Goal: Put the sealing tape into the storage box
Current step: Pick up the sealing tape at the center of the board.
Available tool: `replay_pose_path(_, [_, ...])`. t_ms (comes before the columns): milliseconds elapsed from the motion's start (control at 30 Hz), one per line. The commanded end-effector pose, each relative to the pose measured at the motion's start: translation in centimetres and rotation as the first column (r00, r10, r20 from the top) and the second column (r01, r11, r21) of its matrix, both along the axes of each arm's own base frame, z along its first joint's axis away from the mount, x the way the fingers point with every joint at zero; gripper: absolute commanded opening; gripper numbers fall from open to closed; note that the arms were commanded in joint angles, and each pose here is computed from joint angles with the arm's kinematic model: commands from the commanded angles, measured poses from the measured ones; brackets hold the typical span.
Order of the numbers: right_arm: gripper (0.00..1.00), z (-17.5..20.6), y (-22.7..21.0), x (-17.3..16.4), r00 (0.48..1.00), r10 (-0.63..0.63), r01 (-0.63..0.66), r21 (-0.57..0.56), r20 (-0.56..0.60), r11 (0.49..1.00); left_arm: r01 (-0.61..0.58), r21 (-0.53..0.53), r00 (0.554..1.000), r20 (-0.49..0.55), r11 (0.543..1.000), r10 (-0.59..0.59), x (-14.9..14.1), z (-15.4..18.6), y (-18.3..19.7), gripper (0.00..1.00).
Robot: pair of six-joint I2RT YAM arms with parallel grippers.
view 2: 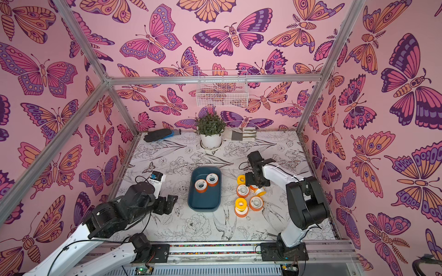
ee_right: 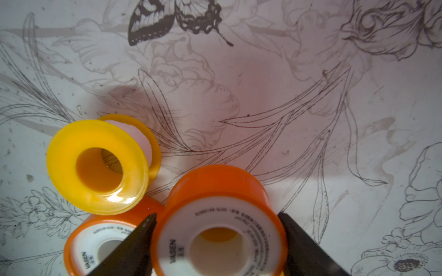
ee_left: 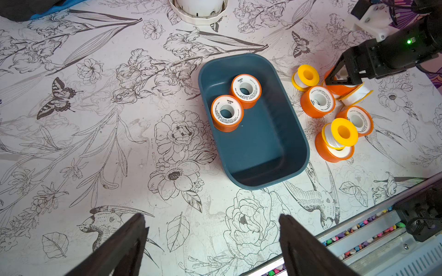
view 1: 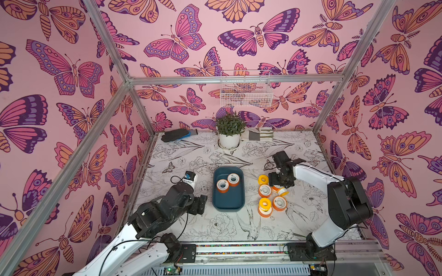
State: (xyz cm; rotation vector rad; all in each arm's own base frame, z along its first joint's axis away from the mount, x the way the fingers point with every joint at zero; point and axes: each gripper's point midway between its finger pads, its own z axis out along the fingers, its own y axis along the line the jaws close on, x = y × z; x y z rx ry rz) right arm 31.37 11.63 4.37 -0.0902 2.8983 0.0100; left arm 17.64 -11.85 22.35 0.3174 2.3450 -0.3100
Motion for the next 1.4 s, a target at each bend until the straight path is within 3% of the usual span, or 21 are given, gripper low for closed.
replay_pose_path(0, [0.78, 0.1, 0.0, 0.2, 1.000, -0.003, 0.003, -0.001, -0.006, 1.000, -0.004, 0.024, 1.000, -0.022, 1.000, 0.004, -0.2, -0.9, 0.4, 0.90])
replay_pose_path(333, [0.67, 0.2, -0.2, 0.1, 1.000, -0.010, 0.010, -0.006, -0.006, 1.000, -0.005, 0.030, 1.000, -0.031, 1.000, 0.006, -0.2, -1.1, 0.3, 0.90])
replay_pose_path(867, [0.62, 3.5, 1.2, 0.1, 0.999, 0.012, -0.016, 0.076, 0.051, 0.997, -0.006, 0.029, 1.000, -0.029, 1.000, 0.007, -0.2, -1.1, 0.3, 0.91])
replay_pose_path(1167, [0.62, 6.9, 8.4, -1.0, 0.974, 0.201, -0.209, 0.078, 0.102, 0.975, -0.013, 0.020, 1.000, -0.015, 1.000, 0.013, -0.2, -0.8, 0.5, 0.91])
replay_pose_path(1367, [0.63, 7.7, 17.1, -3.2, 0.919, 0.379, -0.389, 0.097, 0.104, 0.916, -0.013, 0.024, 1.000, -0.018, 1.000, 0.014, -0.2, -0.8, 0.5, 0.91])
